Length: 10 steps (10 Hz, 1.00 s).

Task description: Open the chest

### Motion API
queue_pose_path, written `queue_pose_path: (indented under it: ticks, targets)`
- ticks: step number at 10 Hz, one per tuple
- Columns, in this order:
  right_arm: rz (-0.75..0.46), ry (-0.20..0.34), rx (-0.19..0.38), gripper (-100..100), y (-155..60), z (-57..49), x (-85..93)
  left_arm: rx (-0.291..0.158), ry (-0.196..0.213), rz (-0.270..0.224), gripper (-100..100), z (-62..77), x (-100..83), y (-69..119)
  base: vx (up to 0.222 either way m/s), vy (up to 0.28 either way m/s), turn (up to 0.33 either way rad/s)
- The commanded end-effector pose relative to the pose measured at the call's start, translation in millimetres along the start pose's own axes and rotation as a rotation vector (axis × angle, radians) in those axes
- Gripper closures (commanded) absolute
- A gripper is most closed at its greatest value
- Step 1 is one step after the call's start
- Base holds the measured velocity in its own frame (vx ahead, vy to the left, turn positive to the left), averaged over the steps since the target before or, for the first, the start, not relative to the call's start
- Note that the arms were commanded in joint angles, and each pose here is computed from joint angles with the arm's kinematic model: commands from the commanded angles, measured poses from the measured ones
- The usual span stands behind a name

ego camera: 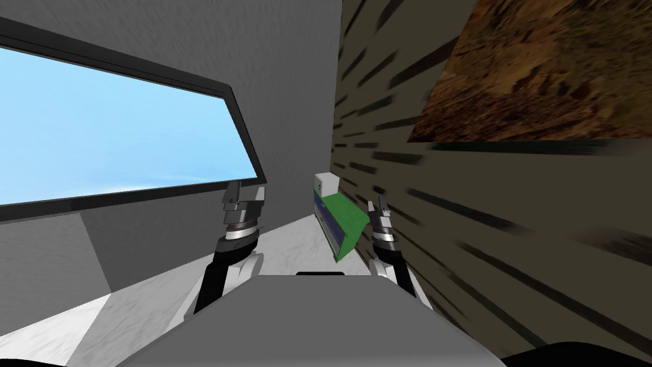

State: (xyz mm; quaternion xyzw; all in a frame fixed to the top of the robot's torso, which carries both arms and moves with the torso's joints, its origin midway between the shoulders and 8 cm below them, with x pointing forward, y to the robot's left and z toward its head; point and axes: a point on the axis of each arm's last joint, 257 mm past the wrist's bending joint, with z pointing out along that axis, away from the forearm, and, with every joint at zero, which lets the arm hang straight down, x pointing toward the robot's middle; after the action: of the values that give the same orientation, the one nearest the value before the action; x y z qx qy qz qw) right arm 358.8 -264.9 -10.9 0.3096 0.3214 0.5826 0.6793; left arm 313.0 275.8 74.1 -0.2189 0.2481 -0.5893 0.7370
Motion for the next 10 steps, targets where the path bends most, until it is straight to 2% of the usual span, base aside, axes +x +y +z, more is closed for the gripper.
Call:
queue_pose_path:
  ticks: [1,9,10]
  targets:
    - [0.000,0.000,0.000,0,0.0,0.0,0.0,0.000,0.000,0.000,0,0.0,0.0,0.0,0.000,0.000,0.000]
    - [0.000,0.000,0.000,0,0.2,0.1,0.0,0.000,0.000,0.000,0,0.1,0.0,-0.2,0.000,0.000,0.000]
    - [-0.078,0.040,0.013,-100,-7.0,0.4,7.4,0.000,0.000,0.000,0,0.1,0.0,-0.2,0.054,0.037,0.029]
